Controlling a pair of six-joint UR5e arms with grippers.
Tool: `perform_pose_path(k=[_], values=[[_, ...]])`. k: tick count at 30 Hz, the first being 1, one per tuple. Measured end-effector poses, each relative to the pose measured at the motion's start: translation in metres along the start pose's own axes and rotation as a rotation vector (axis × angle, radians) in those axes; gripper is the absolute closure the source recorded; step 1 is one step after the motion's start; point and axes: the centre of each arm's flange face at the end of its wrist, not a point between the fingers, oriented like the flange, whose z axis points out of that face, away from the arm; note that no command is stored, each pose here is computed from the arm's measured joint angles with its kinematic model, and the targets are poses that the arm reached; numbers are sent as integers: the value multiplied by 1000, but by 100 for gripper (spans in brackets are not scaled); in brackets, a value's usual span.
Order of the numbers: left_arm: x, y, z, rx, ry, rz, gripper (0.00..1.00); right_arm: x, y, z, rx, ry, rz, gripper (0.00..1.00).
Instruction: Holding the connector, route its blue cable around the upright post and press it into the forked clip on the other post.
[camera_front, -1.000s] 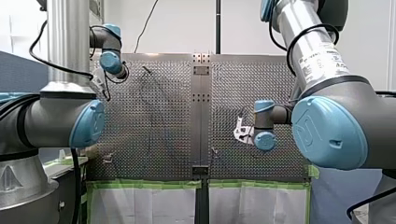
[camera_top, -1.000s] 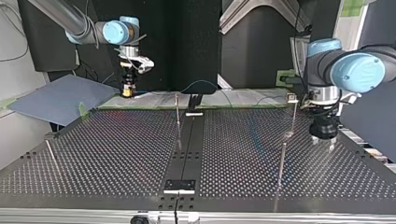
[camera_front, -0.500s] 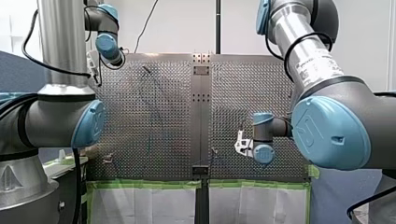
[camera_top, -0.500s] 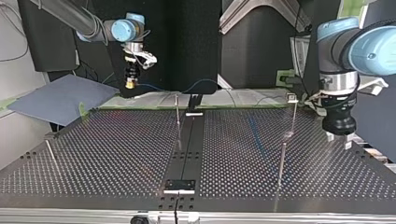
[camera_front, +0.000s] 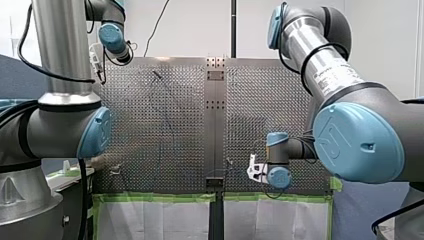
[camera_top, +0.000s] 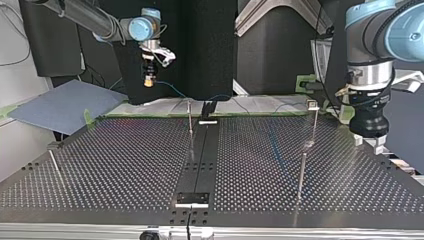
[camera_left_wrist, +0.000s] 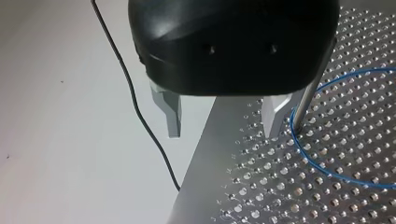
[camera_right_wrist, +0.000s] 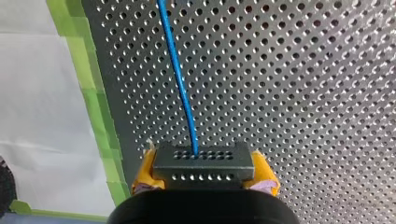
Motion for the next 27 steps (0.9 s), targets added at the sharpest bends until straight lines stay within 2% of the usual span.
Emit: perform_pose_path(k=[10, 14, 19, 27], values=[[4, -11, -6, 28, 17, 71, 15, -2, -11, -6, 20, -5, -26, 100], [7, -16, -12, 33, 35, 95, 15, -1, -13, -6, 25, 4, -24, 100], [9, -24, -20, 49, 65, 95, 15, -1, -14, -6, 28, 11, -20, 100], [2, -35, -14, 60, 110, 135, 15, 0, -14, -4, 32, 23, -11, 100]])
